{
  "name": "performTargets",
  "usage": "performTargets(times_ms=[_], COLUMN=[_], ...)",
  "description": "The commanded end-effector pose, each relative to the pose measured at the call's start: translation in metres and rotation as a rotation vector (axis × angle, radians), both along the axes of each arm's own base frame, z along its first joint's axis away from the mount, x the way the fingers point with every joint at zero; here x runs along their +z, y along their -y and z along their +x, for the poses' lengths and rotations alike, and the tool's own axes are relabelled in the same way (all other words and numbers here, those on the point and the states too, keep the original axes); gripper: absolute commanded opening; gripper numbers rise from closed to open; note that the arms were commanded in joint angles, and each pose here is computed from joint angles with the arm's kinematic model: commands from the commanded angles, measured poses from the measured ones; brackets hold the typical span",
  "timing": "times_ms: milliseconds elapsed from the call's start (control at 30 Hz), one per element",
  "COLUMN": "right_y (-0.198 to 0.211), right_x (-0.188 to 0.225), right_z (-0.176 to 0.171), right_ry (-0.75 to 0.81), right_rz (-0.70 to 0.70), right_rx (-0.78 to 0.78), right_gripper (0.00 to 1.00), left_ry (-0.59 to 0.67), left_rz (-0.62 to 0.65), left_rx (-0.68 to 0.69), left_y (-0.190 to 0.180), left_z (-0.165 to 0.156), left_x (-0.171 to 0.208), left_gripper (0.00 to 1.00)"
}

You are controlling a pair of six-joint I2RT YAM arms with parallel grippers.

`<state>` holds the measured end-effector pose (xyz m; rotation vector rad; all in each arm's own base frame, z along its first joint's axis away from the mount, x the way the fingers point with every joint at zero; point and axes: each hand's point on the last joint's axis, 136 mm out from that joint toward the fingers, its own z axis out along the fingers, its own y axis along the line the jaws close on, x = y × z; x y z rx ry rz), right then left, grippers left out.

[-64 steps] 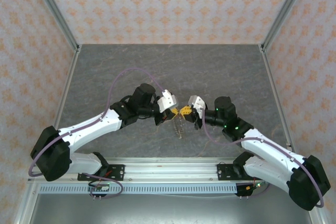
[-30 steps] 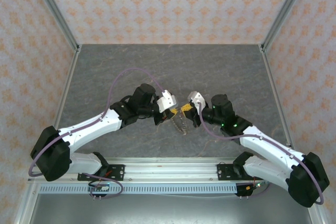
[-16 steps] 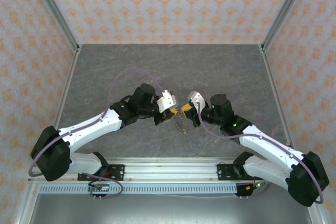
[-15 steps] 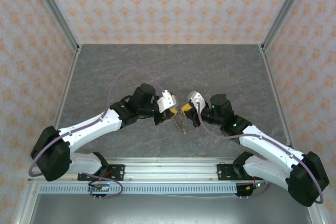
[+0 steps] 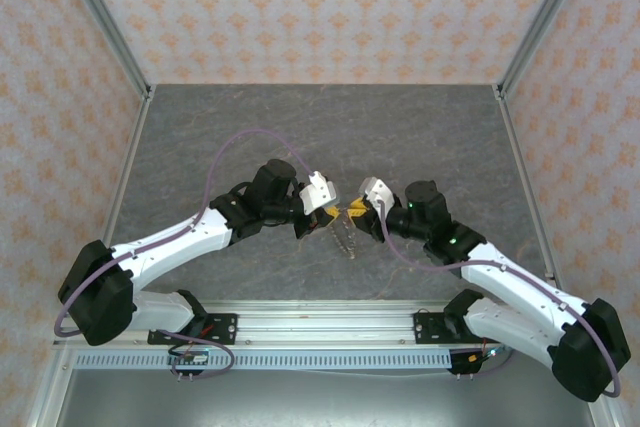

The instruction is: Put the keys on the keyring

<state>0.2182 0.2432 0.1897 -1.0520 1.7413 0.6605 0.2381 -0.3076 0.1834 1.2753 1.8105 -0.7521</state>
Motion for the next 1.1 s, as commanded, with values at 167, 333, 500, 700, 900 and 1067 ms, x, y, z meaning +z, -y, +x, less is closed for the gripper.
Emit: performTargets(times_ms=[167, 333, 500, 700, 900, 1067], right_y=[0.005, 0.0, -0.006, -0.016, -0.018, -0.021], right_x=[0.009, 0.019, 0.029, 0.039, 0.037, 0.034], right_z=[-0.005, -0.011, -0.021, -0.037, -0.025, -0.024], right_ry=[0.04, 0.072, 0.136, 0.195, 0.211, 0.205], right_rz=[-0.031, -0.008, -0.004, 0.015, -0.019, -0.022], right_rx=[0.02, 0.071, 0.159, 0.302, 0.274, 0.288], right_gripper=[0.22, 0.22, 0.22, 0.23, 0.28, 0.25], left_ry=[0.095, 0.145, 0.157, 0.147, 0.144, 0.146], left_rz=[-0.06, -0.061, -0.058, -0.073, -0.076, -0.077], left_rx=[-0.044, -0.085, -0.098, -0.14, -0.155, -0.155], left_y=[0.004, 0.003, 0.0, 0.004, 0.005, 0.005], left_z=[-0.007, -0.014, -0.017, -0.024, -0.025, -0.025], left_x=[0.028, 0.028, 0.027, 0.028, 0.029, 0.029], left_gripper=[0.0, 0.0, 0.0, 0.0, 0.0, 0.0])
